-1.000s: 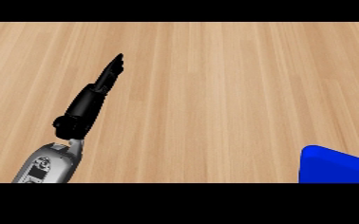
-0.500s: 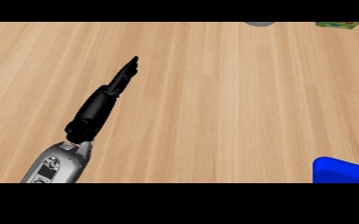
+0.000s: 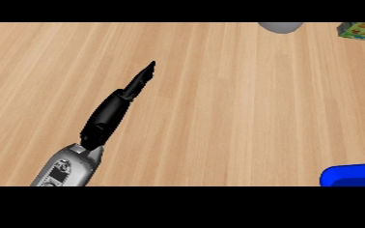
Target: Pick the lemon from the tray and place it in the cardboard box
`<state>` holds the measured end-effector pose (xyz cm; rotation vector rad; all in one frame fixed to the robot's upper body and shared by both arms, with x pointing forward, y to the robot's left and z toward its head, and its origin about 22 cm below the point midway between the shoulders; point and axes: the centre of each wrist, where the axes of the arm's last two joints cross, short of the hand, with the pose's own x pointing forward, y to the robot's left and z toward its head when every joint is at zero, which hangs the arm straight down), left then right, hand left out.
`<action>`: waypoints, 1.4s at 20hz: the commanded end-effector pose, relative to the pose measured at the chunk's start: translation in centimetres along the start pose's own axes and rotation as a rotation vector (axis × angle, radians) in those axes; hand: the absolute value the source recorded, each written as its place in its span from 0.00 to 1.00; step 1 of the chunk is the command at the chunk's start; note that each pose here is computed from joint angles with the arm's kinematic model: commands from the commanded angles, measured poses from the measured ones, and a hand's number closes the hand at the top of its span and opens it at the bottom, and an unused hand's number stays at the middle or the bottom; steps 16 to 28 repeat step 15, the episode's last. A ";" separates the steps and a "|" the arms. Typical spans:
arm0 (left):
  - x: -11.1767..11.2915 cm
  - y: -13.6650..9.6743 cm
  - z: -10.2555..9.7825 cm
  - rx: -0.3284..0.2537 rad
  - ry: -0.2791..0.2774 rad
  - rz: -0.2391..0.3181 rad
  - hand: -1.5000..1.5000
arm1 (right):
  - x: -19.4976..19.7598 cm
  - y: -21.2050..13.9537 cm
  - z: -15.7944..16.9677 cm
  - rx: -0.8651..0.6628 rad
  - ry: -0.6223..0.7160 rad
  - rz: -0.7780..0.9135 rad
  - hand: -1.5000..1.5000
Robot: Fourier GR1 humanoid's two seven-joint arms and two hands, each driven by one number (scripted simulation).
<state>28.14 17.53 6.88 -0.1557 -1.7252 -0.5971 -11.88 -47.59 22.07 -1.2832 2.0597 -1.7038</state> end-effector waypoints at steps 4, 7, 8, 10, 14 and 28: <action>1.0 -1.3 -1.0 -0.062 -0.036 0.008 0.50 | -2.4 -2.3 -2.4 -0.065 0.400 -0.013 0.00; 1.1 -2.0 -1.2 -0.082 -0.041 0.006 0.50 | -3.0 -3.7 -2.9 -0.172 0.417 -0.113 0.00; 1.3 -1.9 -1.4 -0.082 -0.052 0.000 0.50 | -3.2 -4.1 -3.0 -0.229 0.406 -0.142 0.00; 1.7 -1.8 -1.7 -0.092 -0.061 -0.008 0.50 | -3.6 -5.1 -3.4 -0.311 0.414 -0.204 0.00; 2.1 -2.4 -2.0 -0.111 -0.082 -0.011 0.50 | -4.0 -7.3 -3.8 -0.421 0.416 -0.307 0.00; 2.1 -2.2 -2.1 -0.104 -0.082 -0.010 0.50 | -4.1 -7.4 -3.6 -0.437 0.399 -0.320 0.00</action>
